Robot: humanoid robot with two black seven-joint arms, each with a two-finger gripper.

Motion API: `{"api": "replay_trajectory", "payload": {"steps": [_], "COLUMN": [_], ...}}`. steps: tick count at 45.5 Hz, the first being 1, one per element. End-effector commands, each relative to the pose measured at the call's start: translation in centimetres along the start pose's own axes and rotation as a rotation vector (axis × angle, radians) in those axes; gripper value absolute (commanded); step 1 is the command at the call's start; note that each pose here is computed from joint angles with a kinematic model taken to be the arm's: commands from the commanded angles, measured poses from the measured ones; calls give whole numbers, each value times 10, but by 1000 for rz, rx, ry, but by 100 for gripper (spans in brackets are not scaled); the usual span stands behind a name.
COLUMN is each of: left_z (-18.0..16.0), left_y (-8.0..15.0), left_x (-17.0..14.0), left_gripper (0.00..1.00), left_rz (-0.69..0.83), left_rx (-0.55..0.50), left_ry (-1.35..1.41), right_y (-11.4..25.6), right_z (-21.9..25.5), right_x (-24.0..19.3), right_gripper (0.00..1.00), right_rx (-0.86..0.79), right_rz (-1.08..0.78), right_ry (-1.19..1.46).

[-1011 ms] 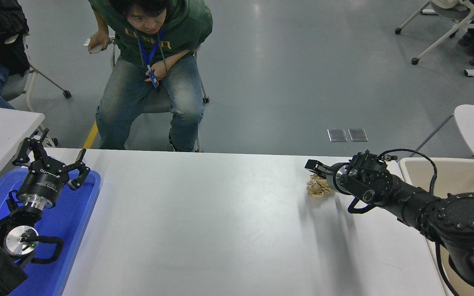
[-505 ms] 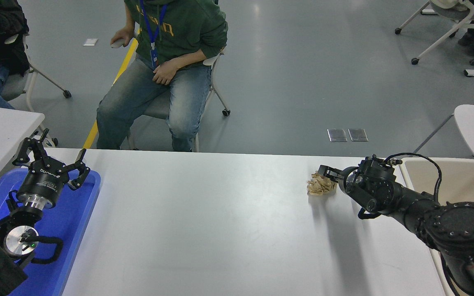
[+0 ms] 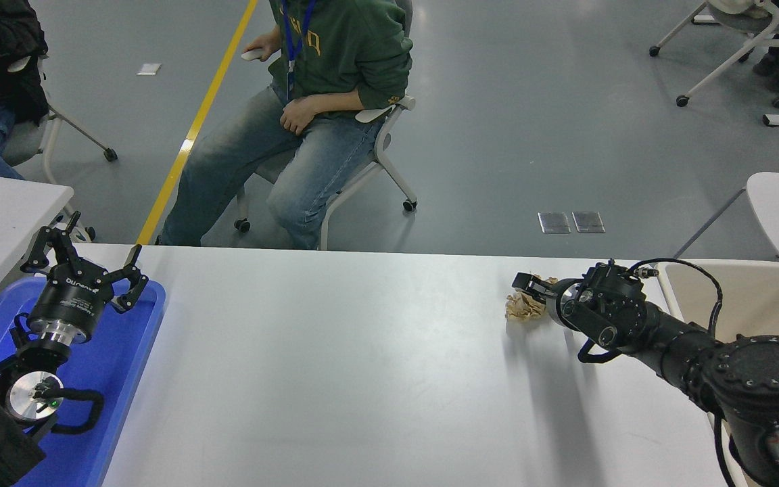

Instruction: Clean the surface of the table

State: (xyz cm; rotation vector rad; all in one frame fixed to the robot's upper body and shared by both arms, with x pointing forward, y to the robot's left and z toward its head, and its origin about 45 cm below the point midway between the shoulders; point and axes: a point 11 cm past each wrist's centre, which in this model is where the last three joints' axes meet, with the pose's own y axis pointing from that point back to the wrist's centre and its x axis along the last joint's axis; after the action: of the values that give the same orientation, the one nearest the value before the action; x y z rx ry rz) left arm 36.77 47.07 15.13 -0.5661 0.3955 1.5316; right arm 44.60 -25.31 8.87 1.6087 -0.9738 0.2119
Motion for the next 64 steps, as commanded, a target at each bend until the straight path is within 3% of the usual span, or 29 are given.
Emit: {"api": "replay_trajectory", "payload": {"steps": [1,7,18,22,26,30,31,35,64], "left_z": [0,0,0,0,0,0,-1,0,0], "left_y": [0,0,0,0,0,0,0,0,0], "left_x": [0,0,0,0,0,0,0,0,0], "left_gripper": [100,100,100,100,100,100,100,100,100], "left_rz": [0,0,0,0,0,0,0,0,0], "left_rx": [0,0,1,1,1,1,0,1,1], "left_ry": [0,0,-1,-1,-1,-1,1,-1,-1], "right_y": [0,0,0,0,0,0,0,0,3], "right_z": [-1,-1,-1,-1,-3,-3,-3,-3,-16], "right_x": [-4,-4,0,-1,-1,-1,-1,-2,3], "right_gripper": [81,71,72,69,46,30,18,0,0], "right_rx": [6,7,6,10,13,13,14,15,42], "right_rz": [-11,-11,11,15,18,16,15,5,-18], "right_ry": [-9,-11,-21,-22,-22,-22,-21,-20,-33]}}
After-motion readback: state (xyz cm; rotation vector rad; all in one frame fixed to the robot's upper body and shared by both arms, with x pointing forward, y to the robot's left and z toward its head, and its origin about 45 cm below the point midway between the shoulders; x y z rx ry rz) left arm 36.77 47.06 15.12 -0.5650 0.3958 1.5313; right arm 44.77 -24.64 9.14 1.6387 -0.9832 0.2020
